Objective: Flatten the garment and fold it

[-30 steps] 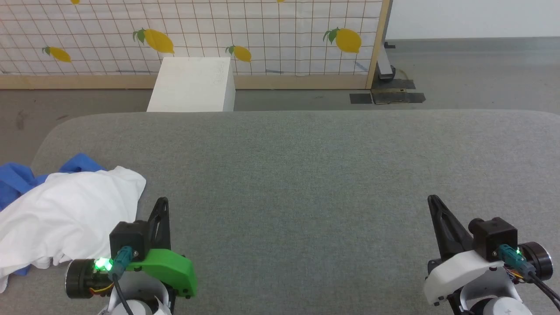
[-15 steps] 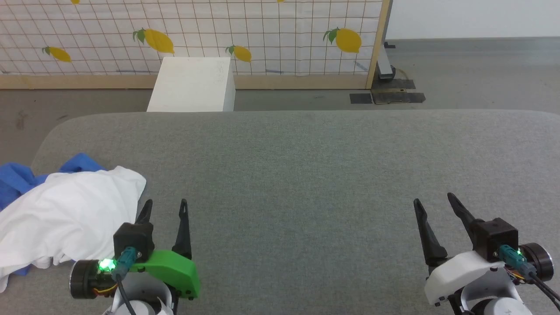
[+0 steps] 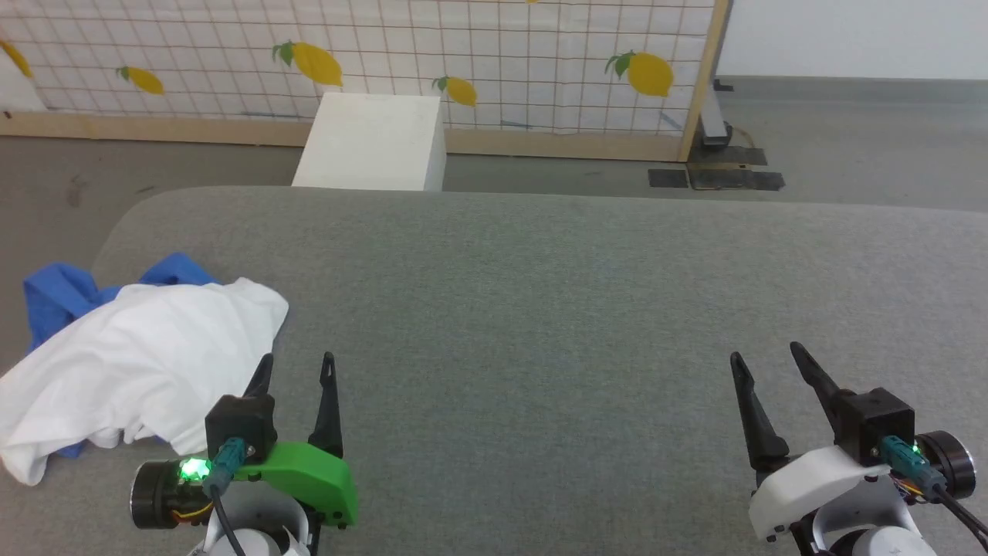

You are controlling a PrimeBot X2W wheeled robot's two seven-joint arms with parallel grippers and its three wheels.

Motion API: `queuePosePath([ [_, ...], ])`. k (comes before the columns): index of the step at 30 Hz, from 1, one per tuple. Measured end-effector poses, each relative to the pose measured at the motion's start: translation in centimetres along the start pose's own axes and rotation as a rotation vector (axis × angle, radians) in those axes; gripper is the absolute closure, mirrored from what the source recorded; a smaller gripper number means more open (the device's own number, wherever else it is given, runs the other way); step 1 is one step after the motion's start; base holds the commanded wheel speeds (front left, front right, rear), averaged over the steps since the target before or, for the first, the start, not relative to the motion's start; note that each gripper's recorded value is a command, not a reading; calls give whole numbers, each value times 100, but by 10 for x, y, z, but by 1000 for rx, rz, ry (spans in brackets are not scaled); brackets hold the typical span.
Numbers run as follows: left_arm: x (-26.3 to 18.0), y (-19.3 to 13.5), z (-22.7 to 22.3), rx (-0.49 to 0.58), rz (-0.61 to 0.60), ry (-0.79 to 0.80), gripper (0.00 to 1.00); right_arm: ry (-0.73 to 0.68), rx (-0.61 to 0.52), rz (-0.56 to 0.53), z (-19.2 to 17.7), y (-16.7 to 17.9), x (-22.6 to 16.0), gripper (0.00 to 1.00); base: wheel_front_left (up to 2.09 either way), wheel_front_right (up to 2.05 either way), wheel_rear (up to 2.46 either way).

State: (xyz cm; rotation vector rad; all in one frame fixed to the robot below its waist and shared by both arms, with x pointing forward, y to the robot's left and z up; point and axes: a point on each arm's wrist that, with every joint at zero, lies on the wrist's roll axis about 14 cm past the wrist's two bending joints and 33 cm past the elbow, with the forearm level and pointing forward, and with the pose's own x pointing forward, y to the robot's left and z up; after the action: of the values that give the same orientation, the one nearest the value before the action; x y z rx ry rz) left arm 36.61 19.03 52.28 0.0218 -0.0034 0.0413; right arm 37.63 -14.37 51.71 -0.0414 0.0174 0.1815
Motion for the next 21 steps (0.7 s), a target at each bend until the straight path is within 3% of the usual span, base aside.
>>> queuePosePath([
  [21, -29, 54, -4, -26, 182, -11, 0, -18, -4, 159, 2, 51, 32, 0, 0, 0, 0],
])
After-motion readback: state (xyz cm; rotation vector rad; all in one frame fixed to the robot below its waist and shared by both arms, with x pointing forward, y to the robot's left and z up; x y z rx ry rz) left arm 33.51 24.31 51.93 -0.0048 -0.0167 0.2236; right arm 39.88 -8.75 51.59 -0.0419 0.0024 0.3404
